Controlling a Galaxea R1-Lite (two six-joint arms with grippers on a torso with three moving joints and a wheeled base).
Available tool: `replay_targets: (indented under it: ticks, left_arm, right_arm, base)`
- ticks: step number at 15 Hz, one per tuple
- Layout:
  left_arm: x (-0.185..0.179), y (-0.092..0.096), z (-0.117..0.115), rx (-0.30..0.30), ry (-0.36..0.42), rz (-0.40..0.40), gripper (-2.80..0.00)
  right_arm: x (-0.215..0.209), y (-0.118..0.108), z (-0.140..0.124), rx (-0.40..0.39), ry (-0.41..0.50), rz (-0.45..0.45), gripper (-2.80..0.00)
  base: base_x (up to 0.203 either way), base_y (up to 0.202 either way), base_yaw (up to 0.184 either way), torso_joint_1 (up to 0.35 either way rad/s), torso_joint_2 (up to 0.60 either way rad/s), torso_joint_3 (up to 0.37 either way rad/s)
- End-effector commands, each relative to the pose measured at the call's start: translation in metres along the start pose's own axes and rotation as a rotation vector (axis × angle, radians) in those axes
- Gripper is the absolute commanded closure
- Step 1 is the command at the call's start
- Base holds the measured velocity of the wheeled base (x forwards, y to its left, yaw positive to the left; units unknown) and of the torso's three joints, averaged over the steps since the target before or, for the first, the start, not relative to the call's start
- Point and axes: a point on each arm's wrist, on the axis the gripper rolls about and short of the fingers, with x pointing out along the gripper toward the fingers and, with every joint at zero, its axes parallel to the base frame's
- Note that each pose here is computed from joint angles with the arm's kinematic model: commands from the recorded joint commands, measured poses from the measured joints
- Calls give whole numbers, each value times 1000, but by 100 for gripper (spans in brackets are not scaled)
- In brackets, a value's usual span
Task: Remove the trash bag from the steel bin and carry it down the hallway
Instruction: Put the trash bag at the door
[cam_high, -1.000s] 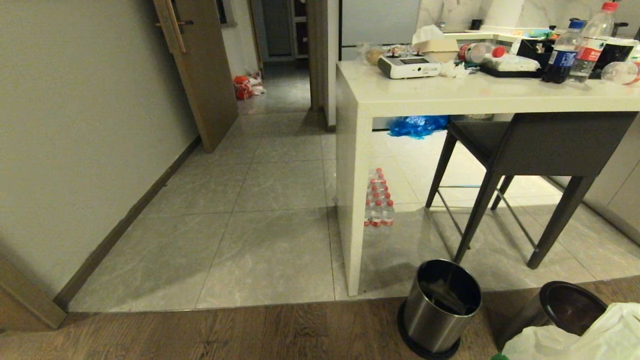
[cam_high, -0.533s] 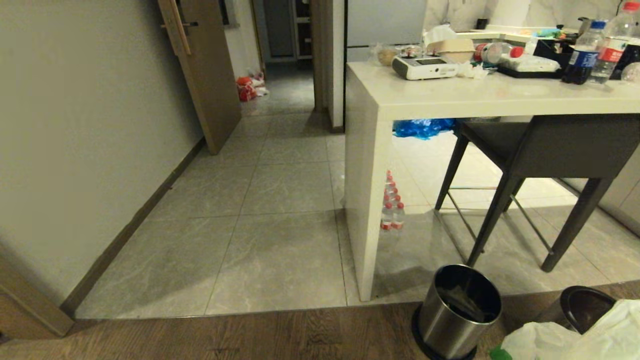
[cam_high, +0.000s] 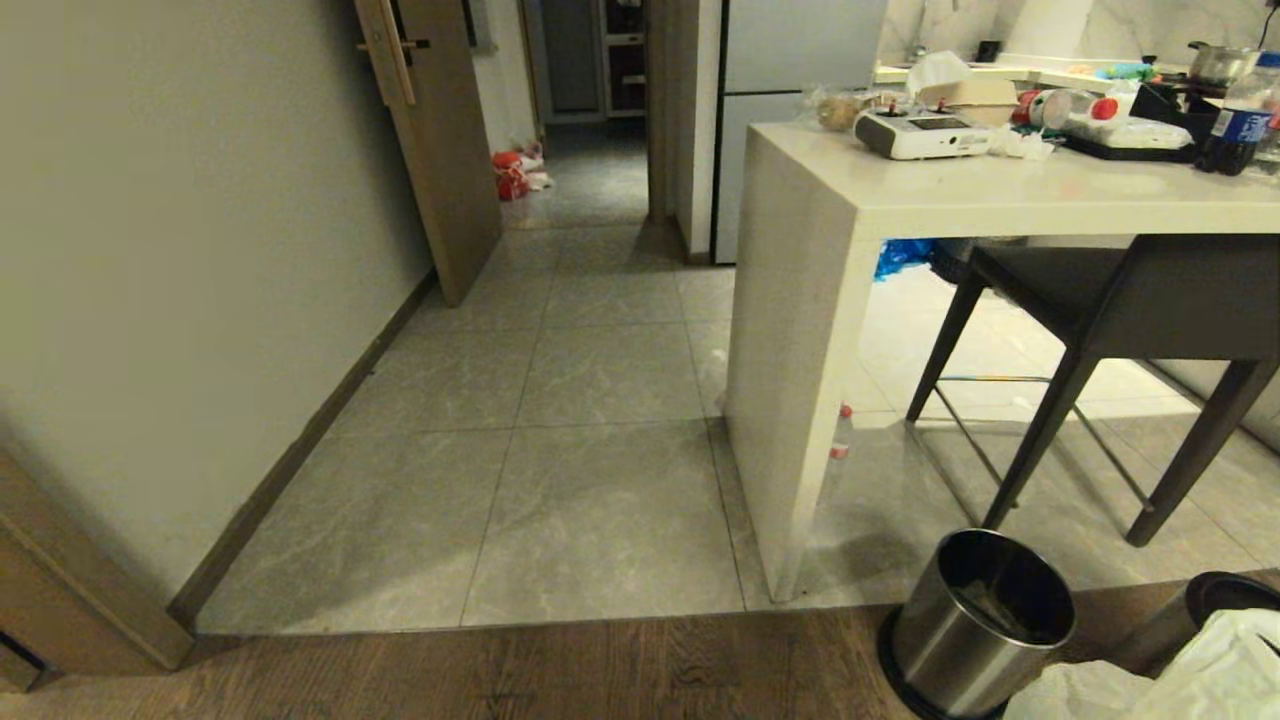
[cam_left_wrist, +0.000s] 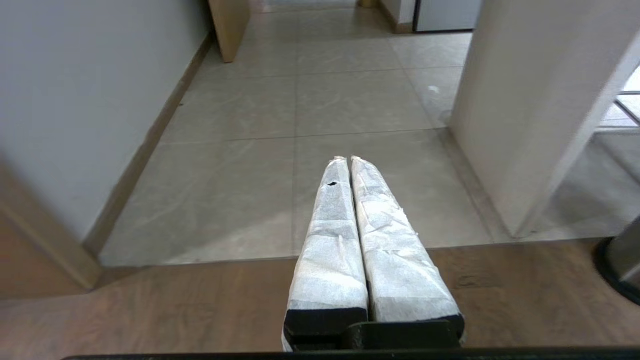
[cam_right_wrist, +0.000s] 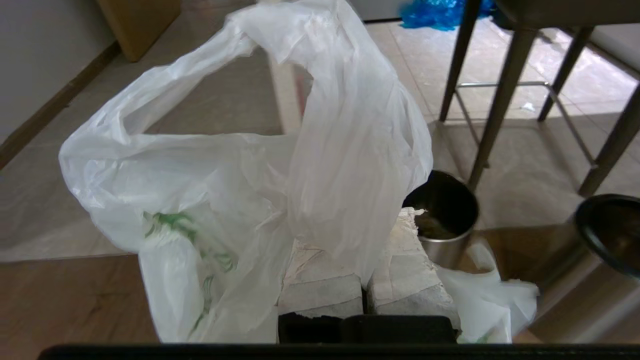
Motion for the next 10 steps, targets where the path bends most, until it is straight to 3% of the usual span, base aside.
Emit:
replay_targets:
  ticks: [1,10]
  left_arm:
    - [0,0,0,0,-1,0,0]
    - [0,0,0,-3,-1,0,0]
  right_arm:
    - [0,0,0,0,1,0,0]
    - [0,0,0,0,1,0,0]
  base:
    - [0,191,-3,2,6,6]
    - [0,193,-1,3,3,1]
